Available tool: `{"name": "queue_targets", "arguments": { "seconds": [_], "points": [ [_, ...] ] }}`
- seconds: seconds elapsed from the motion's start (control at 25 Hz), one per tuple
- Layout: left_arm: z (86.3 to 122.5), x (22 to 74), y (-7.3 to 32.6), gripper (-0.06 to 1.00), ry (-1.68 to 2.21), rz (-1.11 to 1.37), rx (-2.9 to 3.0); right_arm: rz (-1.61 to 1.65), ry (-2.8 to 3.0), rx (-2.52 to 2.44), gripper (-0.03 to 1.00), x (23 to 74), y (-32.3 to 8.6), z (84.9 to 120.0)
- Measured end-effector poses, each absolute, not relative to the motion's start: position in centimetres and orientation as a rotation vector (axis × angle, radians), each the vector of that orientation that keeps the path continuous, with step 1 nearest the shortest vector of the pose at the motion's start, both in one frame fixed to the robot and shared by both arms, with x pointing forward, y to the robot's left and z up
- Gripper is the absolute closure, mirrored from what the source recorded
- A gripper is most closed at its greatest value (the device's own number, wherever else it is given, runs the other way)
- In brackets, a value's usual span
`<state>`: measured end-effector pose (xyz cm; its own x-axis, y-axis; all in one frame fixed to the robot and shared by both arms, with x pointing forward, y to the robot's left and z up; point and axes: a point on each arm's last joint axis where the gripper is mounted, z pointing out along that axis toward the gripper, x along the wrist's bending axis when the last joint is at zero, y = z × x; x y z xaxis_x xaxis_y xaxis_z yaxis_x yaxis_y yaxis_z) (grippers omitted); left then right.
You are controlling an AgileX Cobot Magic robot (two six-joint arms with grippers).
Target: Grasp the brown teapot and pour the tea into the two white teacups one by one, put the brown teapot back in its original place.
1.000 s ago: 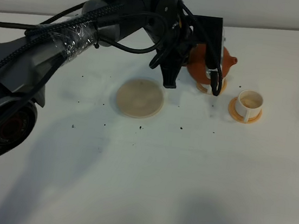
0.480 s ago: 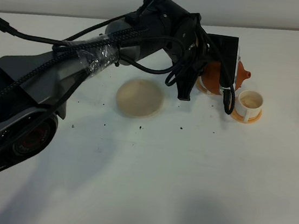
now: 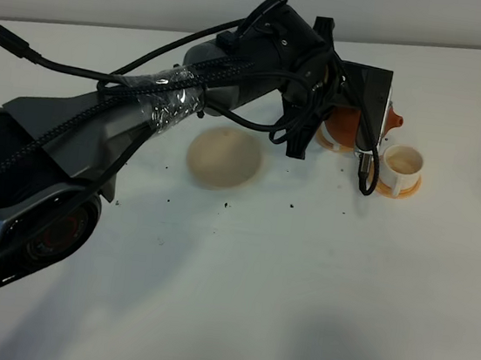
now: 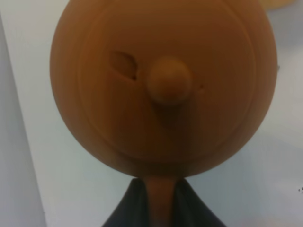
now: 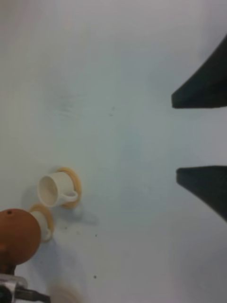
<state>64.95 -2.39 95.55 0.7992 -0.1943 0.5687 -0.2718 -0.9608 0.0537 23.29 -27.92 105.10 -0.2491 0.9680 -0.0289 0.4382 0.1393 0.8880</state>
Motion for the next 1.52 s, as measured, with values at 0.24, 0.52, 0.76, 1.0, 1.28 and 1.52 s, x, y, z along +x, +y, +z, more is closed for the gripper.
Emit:
{"name": "queue_targets", "arguments": {
  "seconds": [0.24,0.52,0.76,1.0,1.28,1.52],
  "points": [
    [95.6,64.7,-2.8,0.83,-0.337,0.905,2.848,1.056,1.779,1.354,0.68,23.3,-27.9,105.1],
    [95.7,64.8,-2.7,0.83,-0.334,0.914,2.851,1.056,1.779,1.354,0.68,23.3,-27.9,105.1],
    [95.9,65.1,-2.6,0.83,-0.385,0.986,2.850,1.056,1.779,1.354,0.68,23.3,-27.9,105.1],
    [96.3,65.6,-2.7,0.83,-0.455,1.085,2.823,1.056,1.779,1.354,0.68,23.3,-27.9,105.1],
    [96.8,65.1,-4.0,0.83,-0.605,1.208,2.769,1.056,1.779,1.354,0.68,23.3,-27.9,105.1],
    [96.8,64.8,-4.5,0.83,-0.729,1.241,2.754,1.056,1.779,1.354,0.68,23.3,-27.9,105.1]
  ]
}}
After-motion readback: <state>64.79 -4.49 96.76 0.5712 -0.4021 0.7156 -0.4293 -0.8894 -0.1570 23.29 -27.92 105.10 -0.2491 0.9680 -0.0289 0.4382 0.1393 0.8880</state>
